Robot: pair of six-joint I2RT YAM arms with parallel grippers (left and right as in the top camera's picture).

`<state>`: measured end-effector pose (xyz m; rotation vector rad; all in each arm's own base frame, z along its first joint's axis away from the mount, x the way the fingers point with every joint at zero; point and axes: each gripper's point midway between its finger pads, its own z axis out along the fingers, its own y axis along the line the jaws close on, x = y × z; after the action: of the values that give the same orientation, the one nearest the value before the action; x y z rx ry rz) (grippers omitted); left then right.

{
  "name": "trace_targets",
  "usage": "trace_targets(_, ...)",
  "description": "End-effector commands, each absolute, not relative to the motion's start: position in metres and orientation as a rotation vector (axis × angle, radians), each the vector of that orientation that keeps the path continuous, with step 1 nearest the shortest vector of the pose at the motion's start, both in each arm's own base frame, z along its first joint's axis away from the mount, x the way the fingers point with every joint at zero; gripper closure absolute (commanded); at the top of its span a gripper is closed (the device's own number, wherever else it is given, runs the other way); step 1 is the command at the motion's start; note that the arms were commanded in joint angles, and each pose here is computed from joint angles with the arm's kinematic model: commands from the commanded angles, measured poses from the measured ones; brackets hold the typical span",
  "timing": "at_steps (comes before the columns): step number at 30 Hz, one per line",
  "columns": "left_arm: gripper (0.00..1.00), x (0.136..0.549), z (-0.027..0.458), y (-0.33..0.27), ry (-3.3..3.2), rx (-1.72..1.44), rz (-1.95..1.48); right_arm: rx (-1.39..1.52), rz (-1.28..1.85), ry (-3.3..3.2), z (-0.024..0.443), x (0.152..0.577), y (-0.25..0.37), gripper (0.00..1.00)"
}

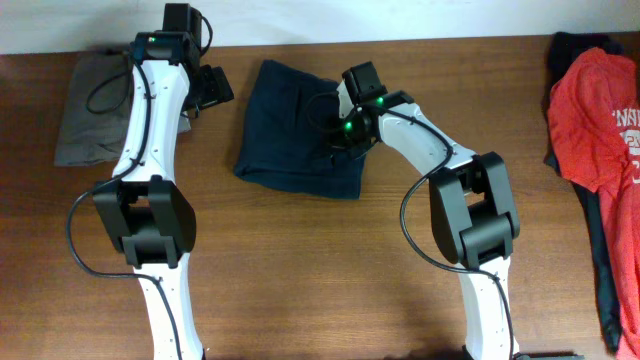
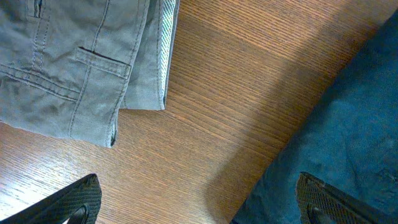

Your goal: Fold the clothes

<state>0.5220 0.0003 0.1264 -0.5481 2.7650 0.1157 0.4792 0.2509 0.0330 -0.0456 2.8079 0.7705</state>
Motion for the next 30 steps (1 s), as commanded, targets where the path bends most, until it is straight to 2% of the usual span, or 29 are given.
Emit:
trace_targets(1,0.01,0.526,0.128,0.003,2.751,-0.54,0.127,-0.072,0.73,2.738,0.074,0.495,0.253,0.96)
trace_targets(11,0.01,0.529,0.129,0.003,2.737,-0.539,0.123,-0.14,0.653,2.751,0.125,0.491,0.251,0.96)
trace_targets(20,0.01,0.53,0.129,0.003,2.737,-0.539,0.123,-0.106,0.259,2.76,0.158,0.478,0.237,0.96)
trace_targets(30,0.01,0.529,0.129,0.003,2.738,-0.539,0.124,-0.043,0.031,2.777,0.181,0.465,0.203,0.96)
